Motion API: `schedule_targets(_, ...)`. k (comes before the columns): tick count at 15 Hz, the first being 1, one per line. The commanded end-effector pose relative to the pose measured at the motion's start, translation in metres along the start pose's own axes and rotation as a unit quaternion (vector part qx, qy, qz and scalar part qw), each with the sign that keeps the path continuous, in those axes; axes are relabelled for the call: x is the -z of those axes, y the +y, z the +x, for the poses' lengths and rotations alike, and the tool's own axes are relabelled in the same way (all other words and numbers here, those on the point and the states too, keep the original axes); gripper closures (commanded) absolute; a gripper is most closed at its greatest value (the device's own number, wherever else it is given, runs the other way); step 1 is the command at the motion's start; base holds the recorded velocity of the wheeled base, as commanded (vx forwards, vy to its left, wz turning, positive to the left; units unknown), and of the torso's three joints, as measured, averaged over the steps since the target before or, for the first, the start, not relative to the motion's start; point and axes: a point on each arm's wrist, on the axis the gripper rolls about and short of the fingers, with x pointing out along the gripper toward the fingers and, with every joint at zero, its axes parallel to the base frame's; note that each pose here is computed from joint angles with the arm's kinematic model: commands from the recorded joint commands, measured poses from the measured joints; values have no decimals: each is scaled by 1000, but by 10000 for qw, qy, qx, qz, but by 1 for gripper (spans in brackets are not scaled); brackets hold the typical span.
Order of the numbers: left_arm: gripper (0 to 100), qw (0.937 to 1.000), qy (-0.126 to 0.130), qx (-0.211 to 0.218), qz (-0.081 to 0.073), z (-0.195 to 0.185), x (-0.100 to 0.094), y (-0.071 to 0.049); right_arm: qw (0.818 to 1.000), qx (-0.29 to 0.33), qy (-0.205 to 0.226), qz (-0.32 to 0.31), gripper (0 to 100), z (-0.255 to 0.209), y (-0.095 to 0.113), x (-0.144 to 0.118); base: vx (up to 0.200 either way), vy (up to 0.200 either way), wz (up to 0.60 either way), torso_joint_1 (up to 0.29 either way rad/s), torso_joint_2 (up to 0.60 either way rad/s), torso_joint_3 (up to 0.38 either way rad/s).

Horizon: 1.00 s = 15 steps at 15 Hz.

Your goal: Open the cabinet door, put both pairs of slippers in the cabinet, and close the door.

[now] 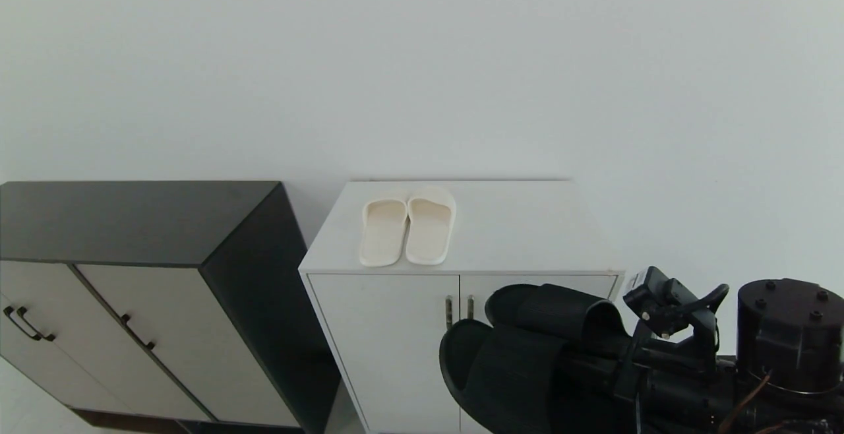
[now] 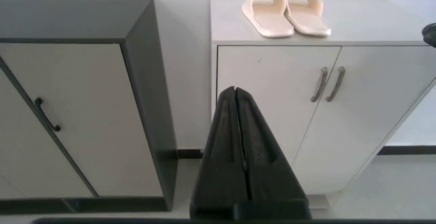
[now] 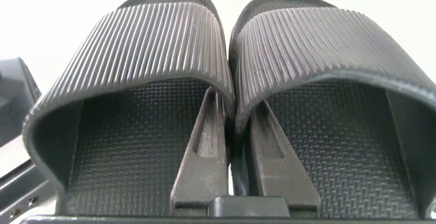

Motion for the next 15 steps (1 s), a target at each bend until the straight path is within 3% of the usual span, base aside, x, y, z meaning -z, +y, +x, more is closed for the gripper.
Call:
schedule_targets(1, 100, 10000, 0, -4, -4, 0, 0, 0, 10000, 21, 7, 9, 100, 0, -1, 0, 0, 0, 0, 0, 0, 0)
schedule_targets(7, 100, 10000, 7, -4, 19, 0, 0, 0, 9999, -77, 55, 88, 100, -2, -7, 3, 0, 0, 0, 0, 0, 0)
schedule_targets(15, 100, 10000, 7, -4, 19, 0, 0, 0, 10000, -42, -8, 68, 100, -8, -7, 2, 0, 0, 0, -147, 326, 177)
